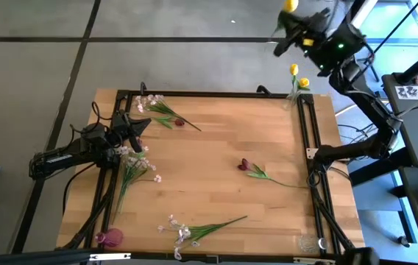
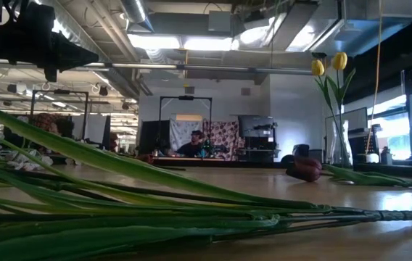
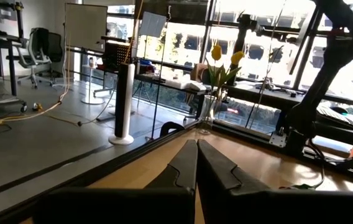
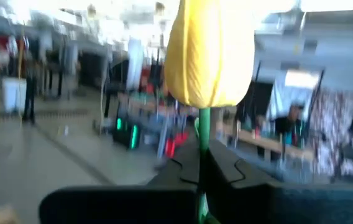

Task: Sort flowers into vase by color
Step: Put the yellow tulip into the glass vase

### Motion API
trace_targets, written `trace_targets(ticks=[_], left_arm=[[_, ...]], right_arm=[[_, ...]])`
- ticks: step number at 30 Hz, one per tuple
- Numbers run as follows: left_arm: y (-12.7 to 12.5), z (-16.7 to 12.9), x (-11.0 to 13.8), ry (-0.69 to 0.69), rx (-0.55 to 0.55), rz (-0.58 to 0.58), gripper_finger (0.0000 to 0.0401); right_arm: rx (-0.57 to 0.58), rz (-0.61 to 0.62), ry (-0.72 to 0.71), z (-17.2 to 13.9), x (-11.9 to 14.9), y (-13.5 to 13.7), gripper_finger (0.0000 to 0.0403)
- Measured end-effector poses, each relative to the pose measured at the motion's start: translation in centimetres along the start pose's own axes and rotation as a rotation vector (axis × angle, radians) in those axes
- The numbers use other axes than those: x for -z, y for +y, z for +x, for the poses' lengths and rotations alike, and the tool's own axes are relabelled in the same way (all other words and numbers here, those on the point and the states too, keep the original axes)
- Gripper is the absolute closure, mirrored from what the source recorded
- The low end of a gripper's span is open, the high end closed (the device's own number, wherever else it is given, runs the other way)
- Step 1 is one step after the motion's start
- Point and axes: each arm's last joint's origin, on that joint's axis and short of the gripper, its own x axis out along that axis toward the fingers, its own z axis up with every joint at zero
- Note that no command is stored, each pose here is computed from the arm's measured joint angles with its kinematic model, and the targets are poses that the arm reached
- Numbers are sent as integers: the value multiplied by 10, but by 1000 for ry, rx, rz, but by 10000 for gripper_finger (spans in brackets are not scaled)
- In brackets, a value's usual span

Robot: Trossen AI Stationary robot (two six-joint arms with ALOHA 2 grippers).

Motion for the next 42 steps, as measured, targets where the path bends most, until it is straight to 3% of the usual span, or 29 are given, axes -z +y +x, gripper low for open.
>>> trace_targets(ticks=[3,13,23,28,42], left_arm=[[0,0,0,0,0,0,401],[0,0,0,0,1,0,401],[0,0,0,0,0,0,401],[0,0,0,0,0,0,401],[0,0,0,0,0,0,401]], right_arm=[[20,-36,-81,0,-6,-11,401],[191,-147,-125,-5,-9,-50,401],[296,-247,-130,-24,-17,-65,402],[354,-217,-80,-33,8,-78,402],[405,-202,-42,-65,89,-62,402]])
